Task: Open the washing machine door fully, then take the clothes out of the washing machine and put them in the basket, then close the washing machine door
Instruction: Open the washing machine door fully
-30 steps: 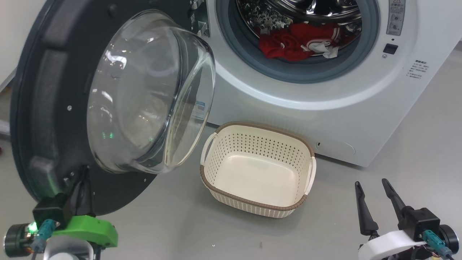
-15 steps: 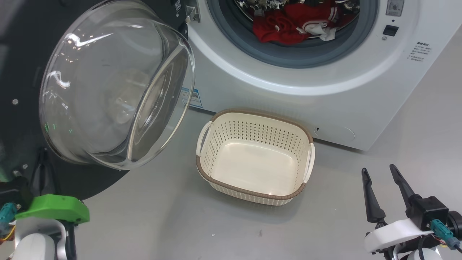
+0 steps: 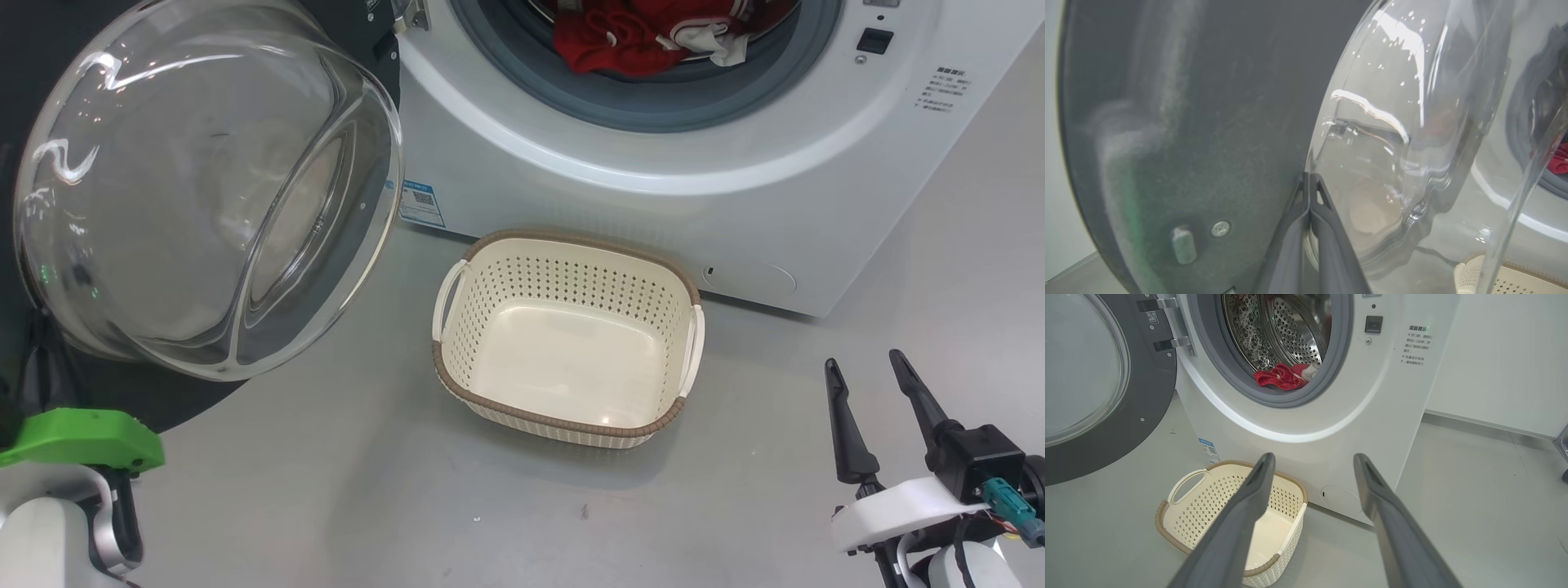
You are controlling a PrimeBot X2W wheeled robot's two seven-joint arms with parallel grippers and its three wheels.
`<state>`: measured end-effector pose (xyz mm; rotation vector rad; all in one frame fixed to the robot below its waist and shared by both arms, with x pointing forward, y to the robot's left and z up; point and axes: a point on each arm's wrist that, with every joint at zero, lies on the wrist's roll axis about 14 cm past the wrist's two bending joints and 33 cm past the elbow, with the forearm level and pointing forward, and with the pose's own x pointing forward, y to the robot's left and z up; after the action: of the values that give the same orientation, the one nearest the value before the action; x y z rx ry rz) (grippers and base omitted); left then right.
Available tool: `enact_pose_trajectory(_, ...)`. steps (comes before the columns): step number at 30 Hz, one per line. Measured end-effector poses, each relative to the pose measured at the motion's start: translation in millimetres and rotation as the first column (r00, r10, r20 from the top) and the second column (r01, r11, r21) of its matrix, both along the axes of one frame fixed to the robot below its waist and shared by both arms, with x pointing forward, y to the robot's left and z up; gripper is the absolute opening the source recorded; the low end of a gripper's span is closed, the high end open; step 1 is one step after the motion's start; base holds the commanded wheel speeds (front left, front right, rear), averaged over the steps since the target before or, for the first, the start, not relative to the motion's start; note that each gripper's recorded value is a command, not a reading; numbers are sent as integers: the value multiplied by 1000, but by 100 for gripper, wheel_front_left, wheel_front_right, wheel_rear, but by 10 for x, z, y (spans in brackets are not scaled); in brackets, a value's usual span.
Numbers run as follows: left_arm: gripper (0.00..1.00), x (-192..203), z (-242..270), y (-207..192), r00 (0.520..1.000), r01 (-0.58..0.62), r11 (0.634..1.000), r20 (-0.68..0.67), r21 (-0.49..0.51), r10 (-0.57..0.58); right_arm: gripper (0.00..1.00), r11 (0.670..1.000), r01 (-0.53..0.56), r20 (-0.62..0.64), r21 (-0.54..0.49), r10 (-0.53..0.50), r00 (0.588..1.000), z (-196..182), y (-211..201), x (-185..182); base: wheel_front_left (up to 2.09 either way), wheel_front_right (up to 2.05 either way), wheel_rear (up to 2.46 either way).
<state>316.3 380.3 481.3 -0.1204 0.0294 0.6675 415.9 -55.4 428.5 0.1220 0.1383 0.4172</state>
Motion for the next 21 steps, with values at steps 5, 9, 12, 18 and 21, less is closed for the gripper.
enact_pose_trajectory(5, 0, 10, -21, 16, 1000, -6, 1000, -3, 0, 6, 100, 1000, 5, -3, -1, -5, 1000, -13, -17, 0, 0, 0, 0)
enact_pose_trajectory(9, 0, 16, -26, 4, 1000, -5, 1000, 1, 0, 5, 100, 1000, 7, -4, -1, -7, 1000, -14, -23, 4, 0, 0, 0)
enact_pose_trajectory(12, 0, 17, -22, -12, 1000, -3, 1000, 6, -3, 3, 100, 1000, 8, 3, 1, -8, 1000, 11, -16, 20, 0, 0, 0)
enact_pose_trajectory(18, 0, -10, -47, -165, 1000, 26, 1000, 7, -7, -26, 100, 1000, 3, 15, 8, -3, 1000, 72, 5, -1, 0, 0, 0)
enact_pose_trajectory(21, 0, -61, -79, -265, 999, 45, 999, 4, -12, -45, 100, 1000, 5, 22, 9, -5, 1000, 106, 7, -13, 0, 0, 0)
